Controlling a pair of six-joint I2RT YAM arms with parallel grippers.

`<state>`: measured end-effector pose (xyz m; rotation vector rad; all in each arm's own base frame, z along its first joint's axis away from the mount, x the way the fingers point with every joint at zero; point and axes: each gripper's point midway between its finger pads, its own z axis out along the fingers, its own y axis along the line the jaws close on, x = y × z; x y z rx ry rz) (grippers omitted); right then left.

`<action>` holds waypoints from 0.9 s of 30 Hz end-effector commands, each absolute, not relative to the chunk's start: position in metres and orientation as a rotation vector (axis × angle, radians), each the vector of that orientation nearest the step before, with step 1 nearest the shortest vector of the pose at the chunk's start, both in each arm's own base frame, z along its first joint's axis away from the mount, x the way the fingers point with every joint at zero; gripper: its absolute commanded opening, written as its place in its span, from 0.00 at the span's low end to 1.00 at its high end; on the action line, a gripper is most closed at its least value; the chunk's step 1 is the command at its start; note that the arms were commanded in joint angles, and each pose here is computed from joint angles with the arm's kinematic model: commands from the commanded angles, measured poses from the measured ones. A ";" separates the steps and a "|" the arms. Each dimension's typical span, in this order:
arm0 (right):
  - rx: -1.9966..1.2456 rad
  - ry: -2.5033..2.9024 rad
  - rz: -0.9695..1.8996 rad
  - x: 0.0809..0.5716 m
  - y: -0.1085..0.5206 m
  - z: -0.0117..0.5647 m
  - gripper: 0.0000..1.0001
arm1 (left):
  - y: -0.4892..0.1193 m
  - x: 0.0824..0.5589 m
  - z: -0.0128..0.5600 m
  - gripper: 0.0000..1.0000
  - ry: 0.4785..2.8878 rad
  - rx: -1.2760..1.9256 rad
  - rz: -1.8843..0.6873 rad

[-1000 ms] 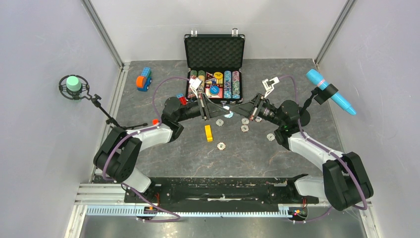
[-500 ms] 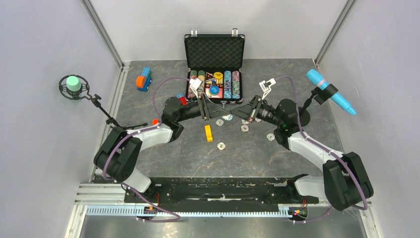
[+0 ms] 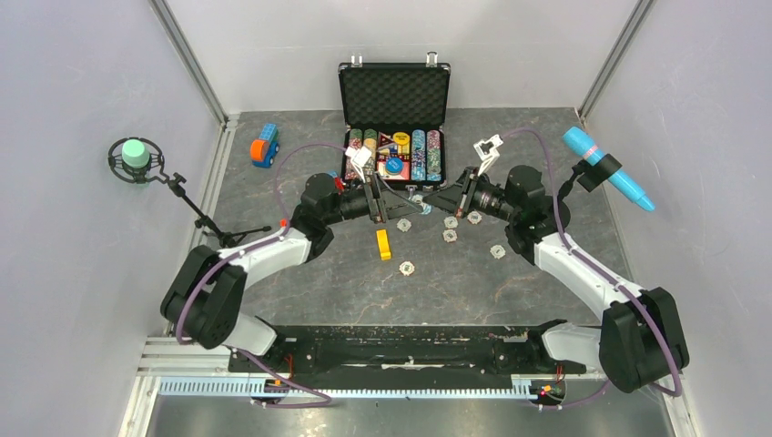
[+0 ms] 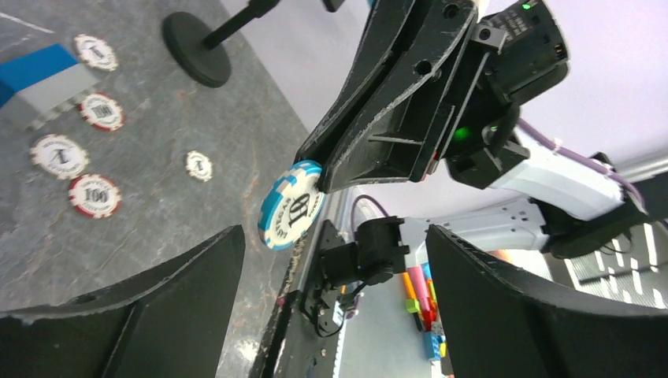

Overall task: Pack up texas hold em set
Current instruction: Pick up the poker chip from the center of the board.

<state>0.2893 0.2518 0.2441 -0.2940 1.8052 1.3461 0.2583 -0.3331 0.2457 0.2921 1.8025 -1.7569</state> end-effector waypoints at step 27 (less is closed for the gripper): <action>-0.363 1.798 1.211 0.296 0.250 0.296 0.00 | -0.308 0.259 0.258 1.00 1.266 0.496 -0.697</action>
